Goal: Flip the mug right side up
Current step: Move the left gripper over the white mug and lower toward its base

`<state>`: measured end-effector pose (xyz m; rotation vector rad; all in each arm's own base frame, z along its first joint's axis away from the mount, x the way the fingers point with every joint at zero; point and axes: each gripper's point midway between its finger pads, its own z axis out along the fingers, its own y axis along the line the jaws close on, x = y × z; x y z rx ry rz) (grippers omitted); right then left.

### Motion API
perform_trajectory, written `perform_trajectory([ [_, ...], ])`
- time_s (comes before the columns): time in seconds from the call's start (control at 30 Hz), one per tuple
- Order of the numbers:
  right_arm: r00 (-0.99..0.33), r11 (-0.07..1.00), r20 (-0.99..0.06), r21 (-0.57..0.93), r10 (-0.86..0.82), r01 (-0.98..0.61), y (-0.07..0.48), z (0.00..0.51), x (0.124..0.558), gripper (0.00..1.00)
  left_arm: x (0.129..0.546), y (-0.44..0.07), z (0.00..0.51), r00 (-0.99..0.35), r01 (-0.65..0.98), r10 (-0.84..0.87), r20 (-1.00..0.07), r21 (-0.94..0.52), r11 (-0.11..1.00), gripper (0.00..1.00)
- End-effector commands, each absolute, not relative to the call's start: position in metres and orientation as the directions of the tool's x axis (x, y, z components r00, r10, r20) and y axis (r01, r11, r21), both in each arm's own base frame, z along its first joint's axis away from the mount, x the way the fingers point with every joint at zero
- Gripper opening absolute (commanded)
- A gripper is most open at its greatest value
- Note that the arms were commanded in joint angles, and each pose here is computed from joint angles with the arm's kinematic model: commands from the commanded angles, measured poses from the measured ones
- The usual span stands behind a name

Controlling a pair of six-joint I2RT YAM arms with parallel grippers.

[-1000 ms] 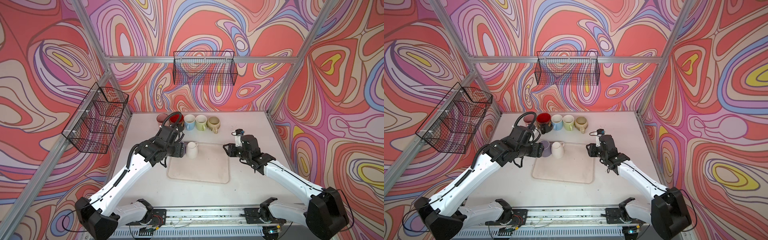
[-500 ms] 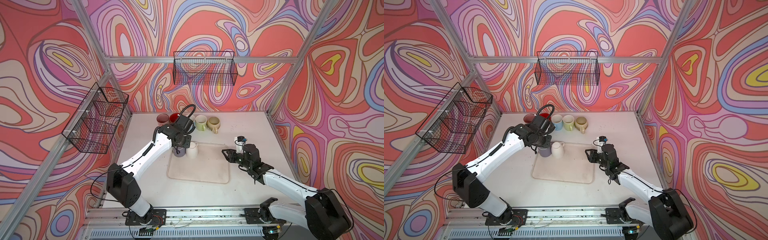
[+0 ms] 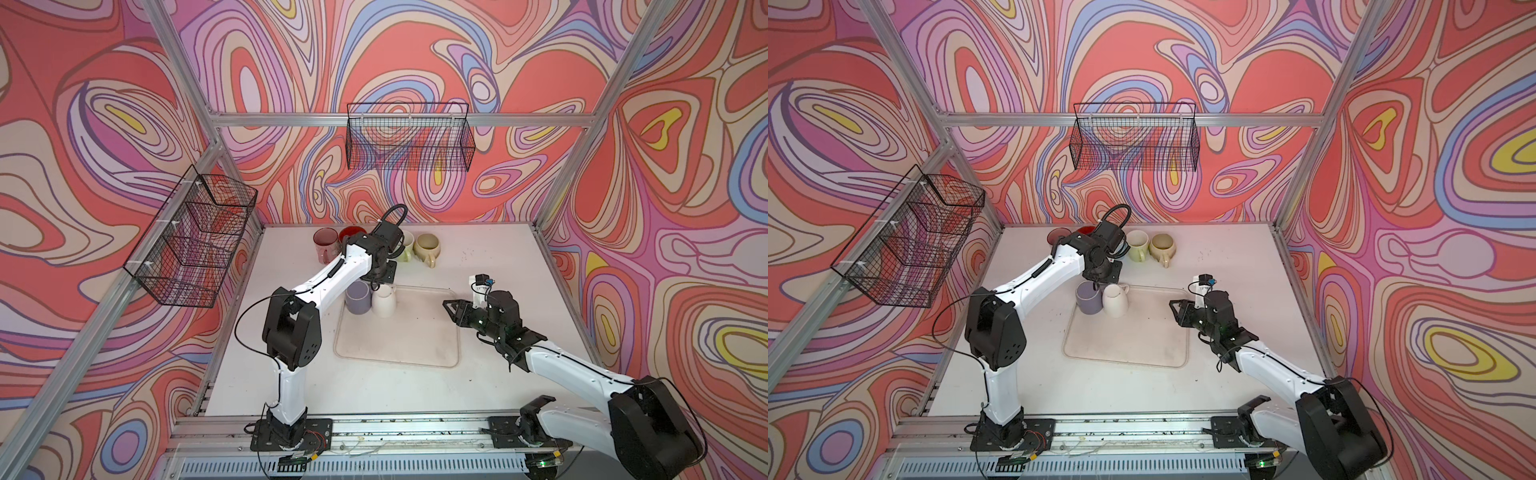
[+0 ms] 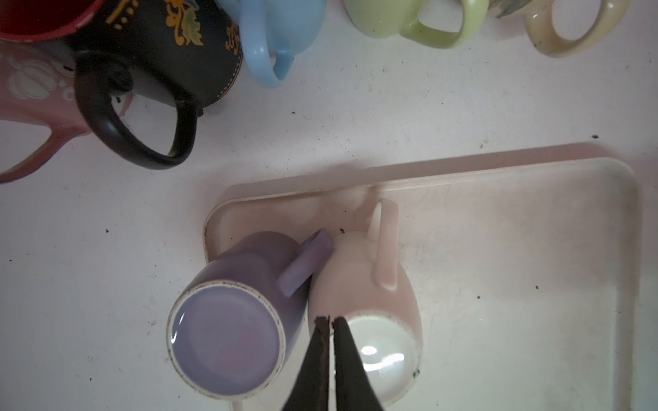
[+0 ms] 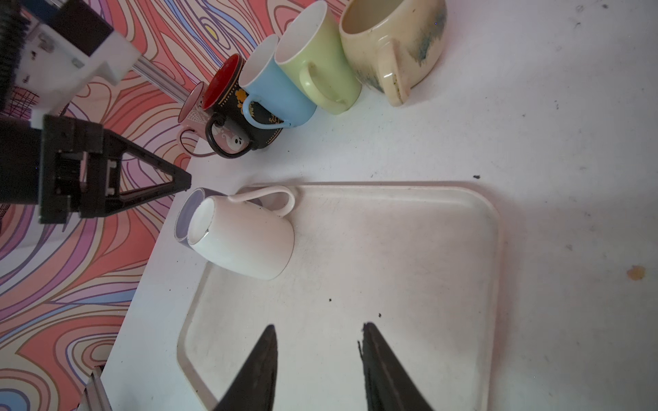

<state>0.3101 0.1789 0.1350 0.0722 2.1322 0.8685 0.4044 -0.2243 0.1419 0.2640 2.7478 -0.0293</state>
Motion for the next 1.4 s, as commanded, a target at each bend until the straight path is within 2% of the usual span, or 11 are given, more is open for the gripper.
perform_trajectory([
  [0.0, -0.660, 0.749, -0.670, 0.617, 0.340, -0.241, 0.180, 0.137, 0.308, 0.40, 0.407, -0.223, 0.135, -0.925, 0.198, 0.194, -0.328, 0.022, 0.980, 0.08],
  [0.67, -0.665, 0.757, -0.668, 0.611, 0.335, -0.232, 0.180, 0.131, 0.310, 0.40, 0.424, -0.254, 0.089, -0.952, 0.216, 0.192, -0.238, -0.079, 0.973, 0.03],
  [1.37, -0.666, 0.773, -0.670, 0.596, 0.327, -0.220, 0.178, 0.126, 0.311, 0.39, 0.386, -0.274, 0.072, -0.957, 0.253, 0.229, -0.176, -0.129, 0.959, 0.00],
])
